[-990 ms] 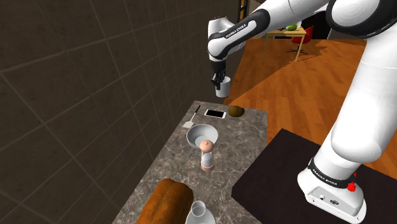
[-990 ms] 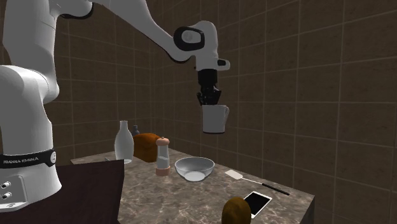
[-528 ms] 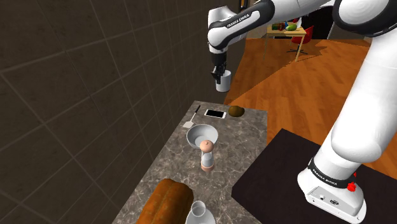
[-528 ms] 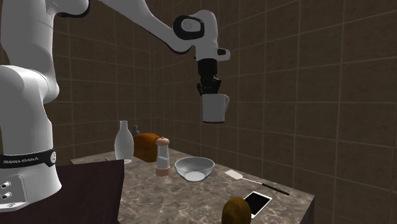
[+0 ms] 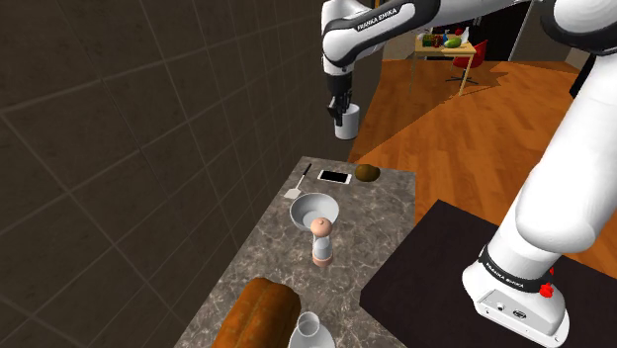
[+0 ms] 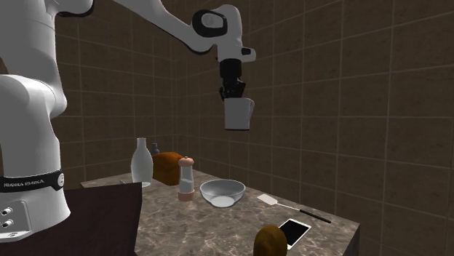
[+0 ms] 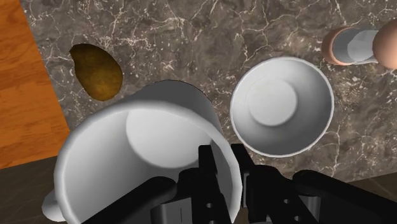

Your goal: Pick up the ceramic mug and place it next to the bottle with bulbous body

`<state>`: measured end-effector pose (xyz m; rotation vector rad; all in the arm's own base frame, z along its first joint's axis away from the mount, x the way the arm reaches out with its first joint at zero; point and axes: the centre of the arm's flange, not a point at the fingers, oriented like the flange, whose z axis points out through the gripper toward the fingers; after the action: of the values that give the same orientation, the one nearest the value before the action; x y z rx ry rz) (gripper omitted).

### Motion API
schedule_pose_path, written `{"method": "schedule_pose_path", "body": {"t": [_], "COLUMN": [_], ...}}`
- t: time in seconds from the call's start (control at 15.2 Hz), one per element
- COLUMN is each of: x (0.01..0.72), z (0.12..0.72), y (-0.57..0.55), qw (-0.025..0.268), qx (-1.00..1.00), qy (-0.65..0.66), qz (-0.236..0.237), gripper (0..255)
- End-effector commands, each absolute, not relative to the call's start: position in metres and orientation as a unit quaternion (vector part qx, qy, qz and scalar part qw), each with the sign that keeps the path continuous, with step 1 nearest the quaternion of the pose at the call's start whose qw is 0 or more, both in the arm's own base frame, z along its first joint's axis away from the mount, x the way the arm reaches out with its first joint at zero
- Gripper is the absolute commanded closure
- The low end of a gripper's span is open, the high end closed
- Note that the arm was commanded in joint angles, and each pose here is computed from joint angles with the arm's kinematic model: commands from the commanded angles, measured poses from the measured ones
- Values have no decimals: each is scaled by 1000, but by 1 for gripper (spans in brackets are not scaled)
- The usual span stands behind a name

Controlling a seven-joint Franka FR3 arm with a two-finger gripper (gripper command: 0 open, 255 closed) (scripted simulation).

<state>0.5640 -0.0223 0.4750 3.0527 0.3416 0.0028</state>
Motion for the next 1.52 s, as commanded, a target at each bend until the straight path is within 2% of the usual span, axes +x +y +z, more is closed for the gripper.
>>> {"method": "schedule_pose_path", "body": {"t": [0.0, 1.45], "x": [550, 386], "z": [474, 474], "y": [-1, 239], "qw": [35, 35], "qx": [993, 993], "qy": [111, 111], "qz": [1, 1], "gripper": [255, 255]}}
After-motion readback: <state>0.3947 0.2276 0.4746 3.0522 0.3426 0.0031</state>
